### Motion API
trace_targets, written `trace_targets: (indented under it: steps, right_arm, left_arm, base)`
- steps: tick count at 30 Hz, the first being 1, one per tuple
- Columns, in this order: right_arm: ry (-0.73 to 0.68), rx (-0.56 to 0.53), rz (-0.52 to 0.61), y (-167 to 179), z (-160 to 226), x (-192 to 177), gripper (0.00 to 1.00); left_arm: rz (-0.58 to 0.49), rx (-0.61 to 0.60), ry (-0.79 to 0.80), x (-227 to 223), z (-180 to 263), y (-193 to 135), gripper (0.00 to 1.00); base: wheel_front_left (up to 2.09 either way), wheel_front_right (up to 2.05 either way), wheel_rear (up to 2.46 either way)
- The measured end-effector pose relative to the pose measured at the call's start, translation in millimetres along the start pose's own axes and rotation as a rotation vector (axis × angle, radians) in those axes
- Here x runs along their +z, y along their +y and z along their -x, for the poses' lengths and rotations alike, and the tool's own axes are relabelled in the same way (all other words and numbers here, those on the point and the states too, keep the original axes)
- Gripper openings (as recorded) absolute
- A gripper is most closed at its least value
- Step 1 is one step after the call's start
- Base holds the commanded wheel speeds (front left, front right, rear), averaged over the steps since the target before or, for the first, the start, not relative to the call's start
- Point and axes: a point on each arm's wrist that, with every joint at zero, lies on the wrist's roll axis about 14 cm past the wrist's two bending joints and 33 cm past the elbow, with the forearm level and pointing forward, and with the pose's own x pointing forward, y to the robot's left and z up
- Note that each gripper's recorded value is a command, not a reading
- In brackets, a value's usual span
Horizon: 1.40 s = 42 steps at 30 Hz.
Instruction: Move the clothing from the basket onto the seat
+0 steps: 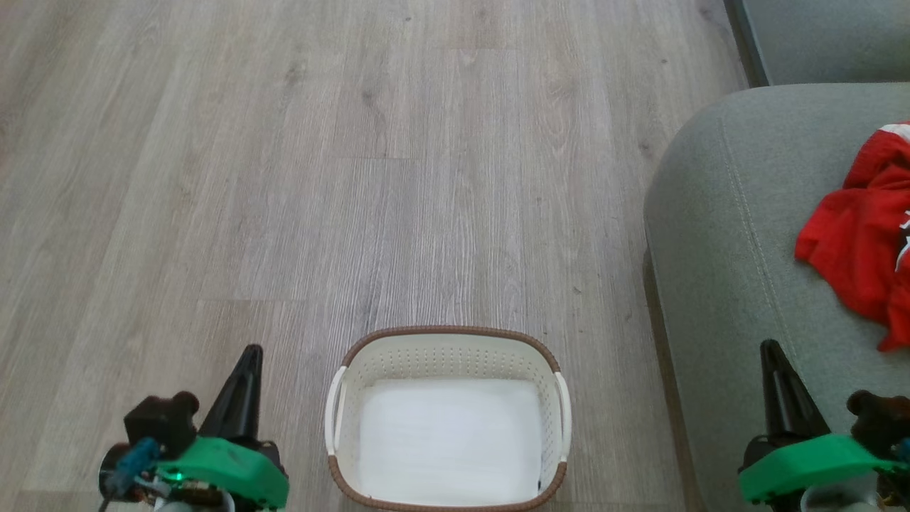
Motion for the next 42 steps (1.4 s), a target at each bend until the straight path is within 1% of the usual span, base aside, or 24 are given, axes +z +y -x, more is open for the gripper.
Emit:
trace_targets:
  steps: [7, 21, 42]
  right_arm:
    - [0.008, -0.017, -0.062, -2.2, 0.7, -1.2, 0.0]
    - [0.023, -0.063, -0.218, -9.9, 1.7, -3.8, 0.0]
    - [0.013, -0.098, -0.443, -13.1, -3.9, 0.5, 0.0]
  left_arm:
    - [0.063, 0.017, 0.003, 1.2, -2.0, 2.3, 0.0]
    - [0.231, 0.058, 0.022, -0.3, -3.9, 9.0, 0.0]
    - [0.474, 0.099, 0.032, -0.4, -7.1, 15.4, 0.0]
  base:
    - [0.0, 0.0, 0.0]
    - [0.0, 0.0, 0.0]
    - [0.0, 0.0, 0.0]
